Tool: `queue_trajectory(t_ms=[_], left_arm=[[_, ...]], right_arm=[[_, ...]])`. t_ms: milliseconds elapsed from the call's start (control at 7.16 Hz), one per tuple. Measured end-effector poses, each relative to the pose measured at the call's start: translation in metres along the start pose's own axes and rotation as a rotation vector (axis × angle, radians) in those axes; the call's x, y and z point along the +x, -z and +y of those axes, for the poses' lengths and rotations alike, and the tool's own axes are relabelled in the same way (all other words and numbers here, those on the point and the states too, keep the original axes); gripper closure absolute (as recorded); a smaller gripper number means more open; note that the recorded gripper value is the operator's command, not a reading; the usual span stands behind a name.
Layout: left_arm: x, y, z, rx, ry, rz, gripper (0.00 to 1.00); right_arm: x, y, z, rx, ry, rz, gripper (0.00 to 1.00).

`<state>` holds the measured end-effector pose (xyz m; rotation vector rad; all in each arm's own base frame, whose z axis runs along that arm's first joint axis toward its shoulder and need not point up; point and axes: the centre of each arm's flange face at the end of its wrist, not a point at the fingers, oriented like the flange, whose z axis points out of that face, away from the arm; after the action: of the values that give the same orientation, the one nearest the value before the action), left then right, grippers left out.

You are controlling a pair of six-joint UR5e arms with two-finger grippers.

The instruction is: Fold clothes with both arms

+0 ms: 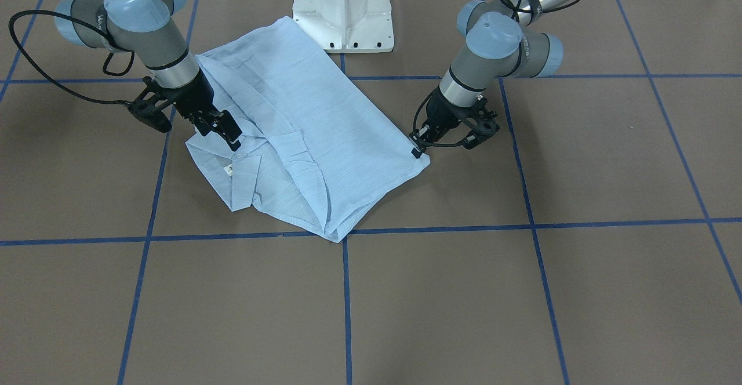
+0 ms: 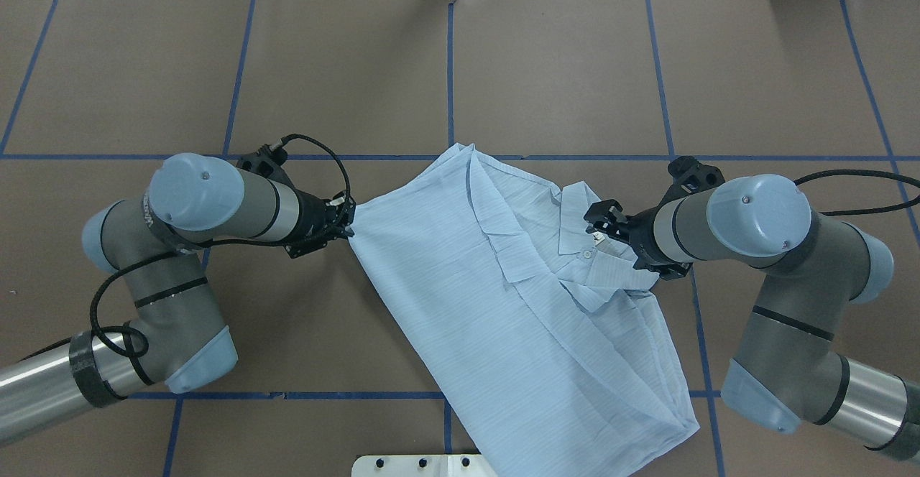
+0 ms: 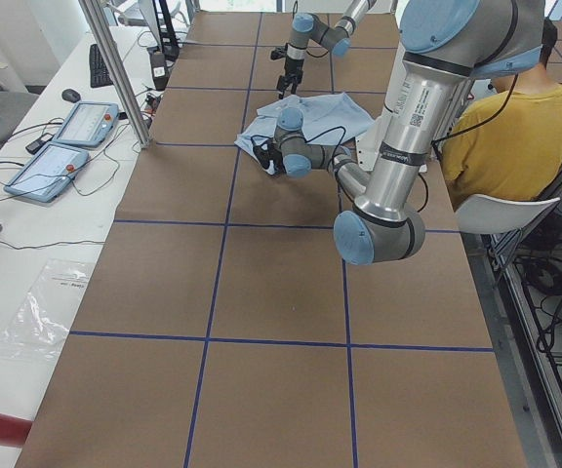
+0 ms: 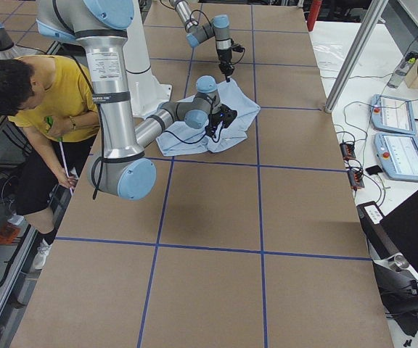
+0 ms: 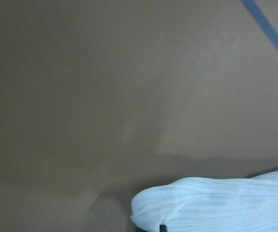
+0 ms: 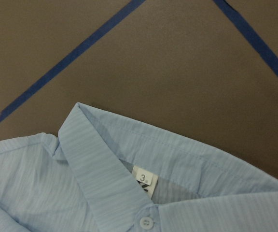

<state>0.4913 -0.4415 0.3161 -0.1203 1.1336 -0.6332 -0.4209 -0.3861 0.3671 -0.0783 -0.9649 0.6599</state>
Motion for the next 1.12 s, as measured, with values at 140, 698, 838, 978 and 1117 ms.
queue_trajectory(t_ms=[140, 698, 838, 978, 1117], left_arm=[[0.015, 0.004, -0.030, 0.044, -0.037, 0.018, 1.00], [0.082, -0.041, -0.161, 0.215, -0.134, 0.197, 1.00], [0.105, -0.053, -0.170, 0.241, -0.159, 0.213, 0.99], [0.122, -0.063, -0.175, 0.263, -0.171, 0.218, 0.58], [0.127, -0.068, -0.180, 0.280, -0.180, 0.215, 0.56]], right_arm=[[-0.001, 0.001, 0.000, 0.003, 0.002, -0.005, 0.00], [-0.011, 0.015, -0.004, 0.007, -0.001, -0.041, 0.00], [-0.020, 0.021, -0.005, 0.012, -0.002, -0.062, 0.00], [-0.026, 0.026, -0.003, 0.011, -0.002, -0.076, 0.00], [-0.032, 0.028, -0.001, 0.008, 0.000, -0.085, 0.00]])
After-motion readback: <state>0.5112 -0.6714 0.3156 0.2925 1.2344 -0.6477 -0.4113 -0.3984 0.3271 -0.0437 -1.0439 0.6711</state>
